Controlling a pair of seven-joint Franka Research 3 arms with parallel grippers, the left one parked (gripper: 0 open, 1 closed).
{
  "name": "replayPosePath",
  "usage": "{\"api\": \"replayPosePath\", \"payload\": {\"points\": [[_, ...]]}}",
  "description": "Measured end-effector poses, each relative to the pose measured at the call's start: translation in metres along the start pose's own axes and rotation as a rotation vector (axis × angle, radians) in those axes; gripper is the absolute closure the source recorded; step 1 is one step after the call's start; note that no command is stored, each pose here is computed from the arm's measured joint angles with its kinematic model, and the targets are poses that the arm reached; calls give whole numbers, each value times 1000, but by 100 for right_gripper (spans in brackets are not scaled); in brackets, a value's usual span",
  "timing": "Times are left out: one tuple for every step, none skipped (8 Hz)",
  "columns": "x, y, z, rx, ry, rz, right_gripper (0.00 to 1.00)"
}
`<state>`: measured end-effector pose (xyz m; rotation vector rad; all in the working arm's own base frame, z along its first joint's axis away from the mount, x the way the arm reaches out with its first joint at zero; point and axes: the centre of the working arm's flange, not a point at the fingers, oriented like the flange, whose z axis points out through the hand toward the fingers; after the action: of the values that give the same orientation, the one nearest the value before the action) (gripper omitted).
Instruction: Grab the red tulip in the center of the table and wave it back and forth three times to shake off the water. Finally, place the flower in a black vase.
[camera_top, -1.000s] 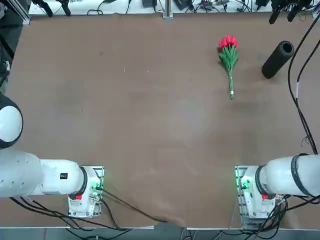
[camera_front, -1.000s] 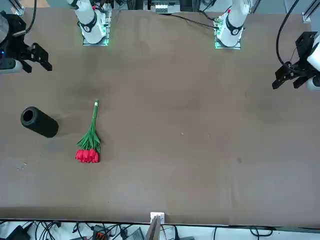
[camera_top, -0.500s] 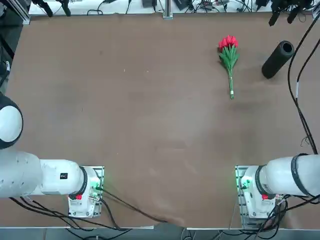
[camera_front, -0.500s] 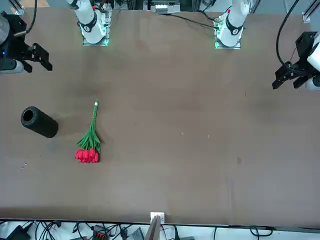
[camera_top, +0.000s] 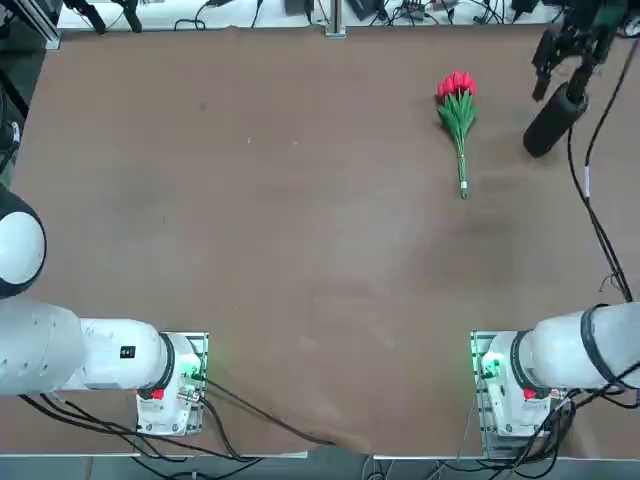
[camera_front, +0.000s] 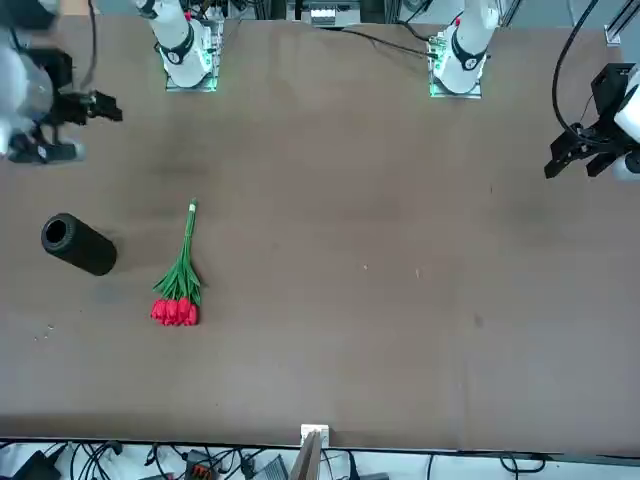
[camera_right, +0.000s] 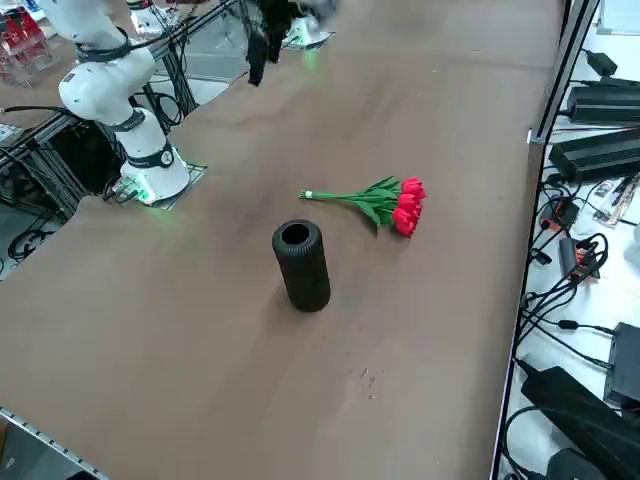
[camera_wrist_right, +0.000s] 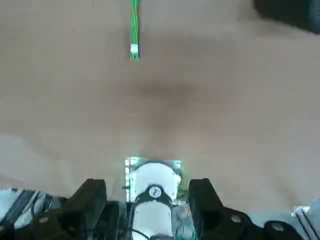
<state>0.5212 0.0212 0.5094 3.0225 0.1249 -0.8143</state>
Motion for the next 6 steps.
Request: {"api": "replayPosePath", "payload": {"points": [[38, 2, 37, 6, -96, -2, 0], [76, 4, 78, 13, -176, -3, 0], [116, 6, 118, 27, -203, -2, 0], [152, 8, 150, 53, -187, 0, 0], [180, 8, 174, 79, -159, 5, 0], [203, 9, 189, 100, -126, 12, 0]]}}
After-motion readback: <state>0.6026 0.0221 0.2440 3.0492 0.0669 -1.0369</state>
